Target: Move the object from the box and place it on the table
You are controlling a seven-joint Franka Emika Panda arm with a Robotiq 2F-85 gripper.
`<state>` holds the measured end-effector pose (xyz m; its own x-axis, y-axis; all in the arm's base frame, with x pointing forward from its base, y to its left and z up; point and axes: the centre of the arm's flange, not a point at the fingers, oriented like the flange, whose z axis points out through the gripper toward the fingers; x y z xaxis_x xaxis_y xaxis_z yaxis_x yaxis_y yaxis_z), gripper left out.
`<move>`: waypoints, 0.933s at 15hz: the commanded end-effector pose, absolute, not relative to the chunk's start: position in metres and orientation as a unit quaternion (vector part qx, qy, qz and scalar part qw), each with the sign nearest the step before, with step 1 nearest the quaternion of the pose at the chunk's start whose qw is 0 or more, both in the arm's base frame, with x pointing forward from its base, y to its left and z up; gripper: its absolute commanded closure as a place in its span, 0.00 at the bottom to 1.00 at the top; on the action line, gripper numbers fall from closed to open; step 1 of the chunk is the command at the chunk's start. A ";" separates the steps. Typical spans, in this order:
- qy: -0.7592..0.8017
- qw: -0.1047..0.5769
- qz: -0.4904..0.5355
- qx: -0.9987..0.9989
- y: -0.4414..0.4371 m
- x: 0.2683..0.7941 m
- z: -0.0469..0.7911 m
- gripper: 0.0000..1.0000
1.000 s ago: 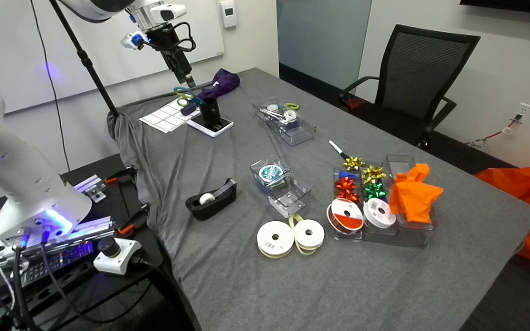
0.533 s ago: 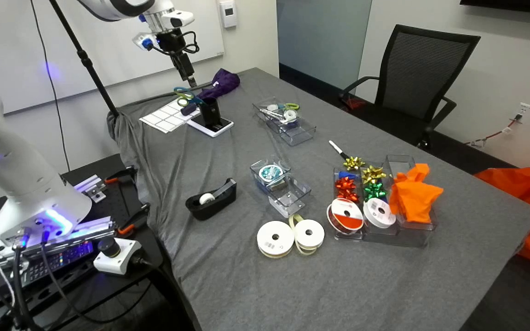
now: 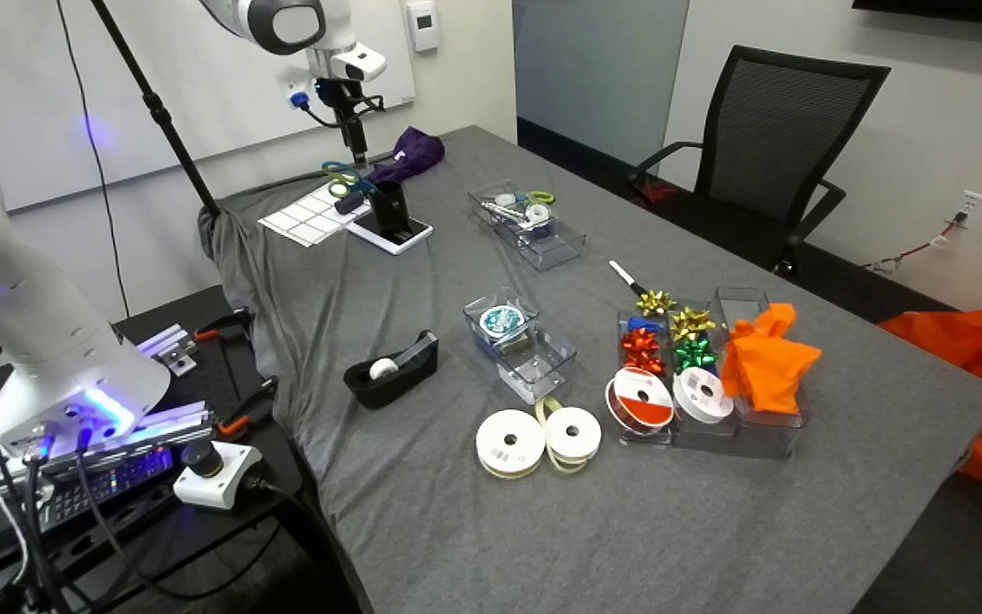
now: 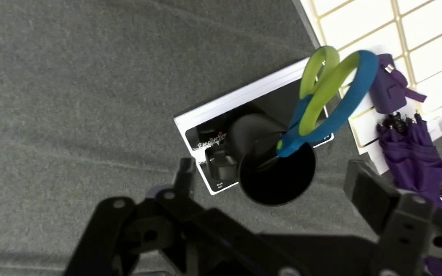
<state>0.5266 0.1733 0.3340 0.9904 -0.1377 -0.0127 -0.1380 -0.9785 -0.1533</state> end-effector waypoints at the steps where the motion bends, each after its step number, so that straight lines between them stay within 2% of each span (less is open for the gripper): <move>1: 0.109 0.110 0.023 -0.988 0.186 0.543 0.315 0.00; 7: 0.154 0.122 0.050 -0.979 0.202 0.556 0.286 0.00; 14: 0.191 0.103 0.071 -0.974 0.210 0.578 0.249 0.00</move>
<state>0.5624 0.2032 0.2642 0.9273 -0.3346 -0.1676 -0.3630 -0.9131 -0.1858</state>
